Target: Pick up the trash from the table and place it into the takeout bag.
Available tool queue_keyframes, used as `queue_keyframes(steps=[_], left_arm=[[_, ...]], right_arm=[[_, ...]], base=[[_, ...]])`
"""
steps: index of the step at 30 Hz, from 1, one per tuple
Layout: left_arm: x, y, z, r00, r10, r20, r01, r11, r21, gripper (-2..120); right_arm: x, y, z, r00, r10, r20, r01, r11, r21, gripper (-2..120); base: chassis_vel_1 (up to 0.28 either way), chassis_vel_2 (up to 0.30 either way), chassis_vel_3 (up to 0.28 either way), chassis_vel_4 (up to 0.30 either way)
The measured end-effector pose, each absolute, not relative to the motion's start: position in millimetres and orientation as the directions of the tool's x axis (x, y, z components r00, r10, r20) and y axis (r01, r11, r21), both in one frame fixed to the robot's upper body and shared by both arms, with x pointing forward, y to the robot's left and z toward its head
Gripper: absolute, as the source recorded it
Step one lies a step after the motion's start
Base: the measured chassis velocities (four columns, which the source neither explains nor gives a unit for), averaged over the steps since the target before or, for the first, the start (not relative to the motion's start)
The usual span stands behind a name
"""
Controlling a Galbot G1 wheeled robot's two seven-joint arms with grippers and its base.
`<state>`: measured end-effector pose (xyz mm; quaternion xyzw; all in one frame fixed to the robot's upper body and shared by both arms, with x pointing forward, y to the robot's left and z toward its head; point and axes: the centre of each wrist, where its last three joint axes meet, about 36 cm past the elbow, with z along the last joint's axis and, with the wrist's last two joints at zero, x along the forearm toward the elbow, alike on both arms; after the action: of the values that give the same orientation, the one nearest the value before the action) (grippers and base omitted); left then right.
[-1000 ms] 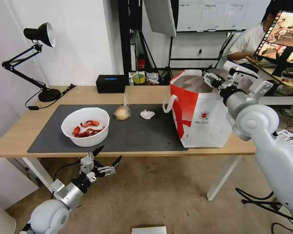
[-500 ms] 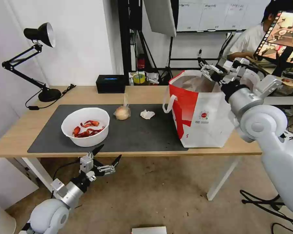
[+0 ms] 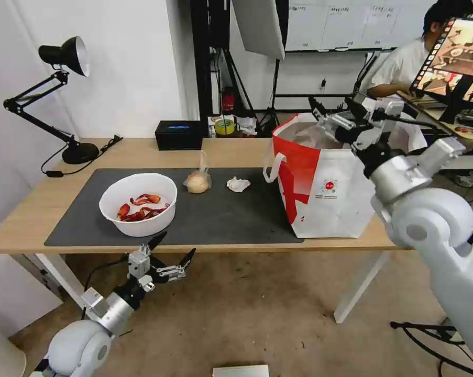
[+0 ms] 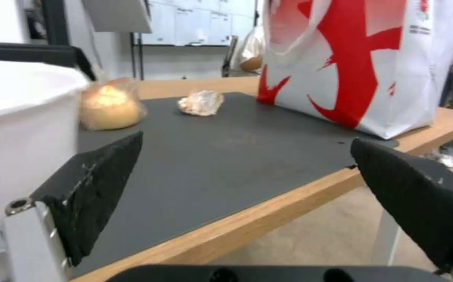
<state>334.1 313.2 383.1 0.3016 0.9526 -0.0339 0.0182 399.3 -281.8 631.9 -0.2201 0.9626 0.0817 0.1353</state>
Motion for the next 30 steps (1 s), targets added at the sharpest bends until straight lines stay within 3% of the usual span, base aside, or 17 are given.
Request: queue_keyframes(steps=[13, 22, 30], left_arm=[[333, 315, 384, -0.823, 0.565, -0.068, 0.568, 0.822, -0.05, 100], [328, 318, 381, -0.836, 0.543, -0.08, 0.547, 0.837, -0.035, 100], [314, 328, 371, -0.881, 0.466, -0.084, 0.468, 0.884, -0.004, 100]], right_arm=[[337, -265, 586, -0.847, -0.487, -0.213, -0.501, 0.865, 0.016, 100], [328, -260, 556, -0.863, -0.473, -0.177, -0.479, 0.878, -0.013, 100], [311, -261, 483, -0.902, -0.413, -0.125, -0.416, 0.909, -0.007, 100]], base=[[0.0, 0.0, 0.0, 0.0], [0.0, 0.0, 0.0, 0.0], [0.0, 0.0, 0.0, 0.0]])
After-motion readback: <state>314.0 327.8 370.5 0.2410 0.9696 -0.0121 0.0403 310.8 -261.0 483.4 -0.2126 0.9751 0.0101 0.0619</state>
